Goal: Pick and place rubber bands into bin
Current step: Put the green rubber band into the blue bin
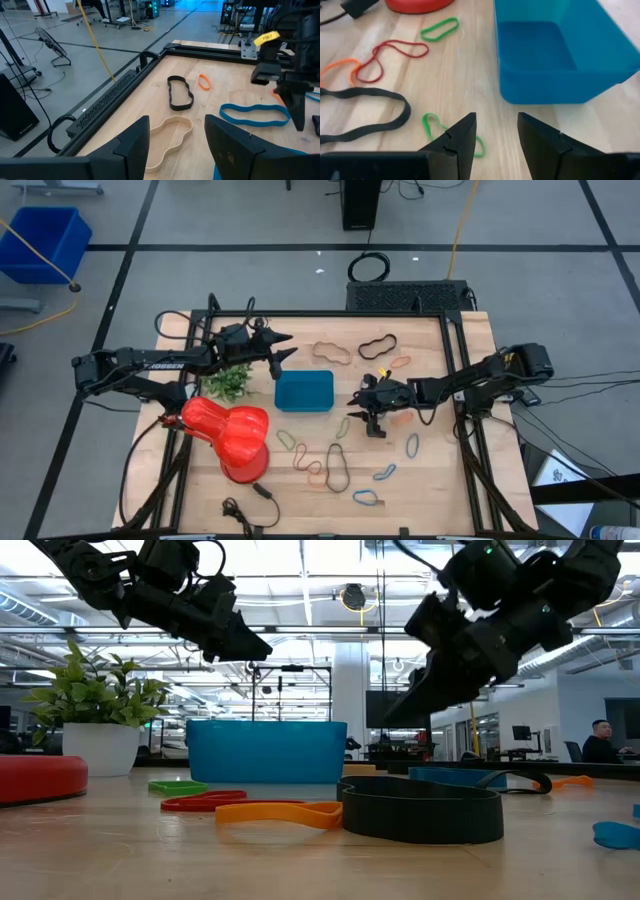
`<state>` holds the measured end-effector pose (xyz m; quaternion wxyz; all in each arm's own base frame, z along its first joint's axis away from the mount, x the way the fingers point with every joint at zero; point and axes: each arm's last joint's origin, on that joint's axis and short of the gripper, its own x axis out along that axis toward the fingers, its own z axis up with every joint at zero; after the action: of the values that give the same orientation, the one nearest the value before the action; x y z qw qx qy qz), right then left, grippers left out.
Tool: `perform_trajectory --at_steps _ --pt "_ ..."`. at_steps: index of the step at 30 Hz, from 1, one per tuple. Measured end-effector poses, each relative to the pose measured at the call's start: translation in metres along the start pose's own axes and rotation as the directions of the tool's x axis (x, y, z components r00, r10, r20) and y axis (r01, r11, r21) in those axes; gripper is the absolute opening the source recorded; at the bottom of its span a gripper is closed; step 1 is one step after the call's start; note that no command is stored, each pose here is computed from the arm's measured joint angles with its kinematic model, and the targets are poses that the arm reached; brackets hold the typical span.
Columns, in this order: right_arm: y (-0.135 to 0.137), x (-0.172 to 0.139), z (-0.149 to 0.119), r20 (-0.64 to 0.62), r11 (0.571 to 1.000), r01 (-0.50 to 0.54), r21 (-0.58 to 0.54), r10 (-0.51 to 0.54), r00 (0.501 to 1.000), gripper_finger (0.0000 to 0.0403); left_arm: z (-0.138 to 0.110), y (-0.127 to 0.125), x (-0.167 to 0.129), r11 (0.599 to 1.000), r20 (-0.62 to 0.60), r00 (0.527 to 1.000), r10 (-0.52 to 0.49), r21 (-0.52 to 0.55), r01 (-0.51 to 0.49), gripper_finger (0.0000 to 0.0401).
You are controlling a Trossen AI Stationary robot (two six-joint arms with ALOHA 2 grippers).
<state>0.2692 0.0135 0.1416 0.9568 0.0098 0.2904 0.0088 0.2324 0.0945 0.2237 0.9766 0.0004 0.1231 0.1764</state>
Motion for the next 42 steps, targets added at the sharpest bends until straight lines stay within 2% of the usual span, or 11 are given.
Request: perform_trajectory --at_steps 12,16,23,28,35,42 --pt "0.000 0.030 -0.027 -0.074 1.000 0.001 -0.003 -0.001 0.997 0.0141 -0.001 0.000 0.000 1.000 -0.007 1.000 0.000 -0.001 0.000 0.0195" --pt "0.001 0.037 -0.034 -0.092 0.999 -0.045 0.026 0.047 0.995 0.0141 -0.001 0.000 0.000 1.000 -0.009 1.000 -0.001 -0.002 0.001 0.0195" --pt "0.001 0.041 -0.039 -0.111 0.999 -0.045 0.028 0.048 0.993 0.0137 -0.002 0.000 0.000 1.000 -0.025 1.000 -0.001 -0.004 0.001 0.0195" --pt "0.000 0.041 -0.040 -0.116 0.999 -0.042 0.025 0.044 0.992 0.0100 -0.005 0.000 0.000 1.000 -0.050 0.999 -0.002 -0.006 0.002 0.0195" --pt "0.000 0.041 -0.040 -0.118 0.999 -0.037 -0.005 0.037 0.992 0.0010 -0.006 0.000 0.000 1.000 -0.059 0.998 -0.003 -0.006 0.003 0.0195" --pt "0.000 0.036 -0.034 -0.087 1.000 -0.023 -0.007 0.022 0.996 0.0002 -0.006 0.000 0.000 1.000 -0.059 0.998 -0.003 -0.011 0.002 0.0195"
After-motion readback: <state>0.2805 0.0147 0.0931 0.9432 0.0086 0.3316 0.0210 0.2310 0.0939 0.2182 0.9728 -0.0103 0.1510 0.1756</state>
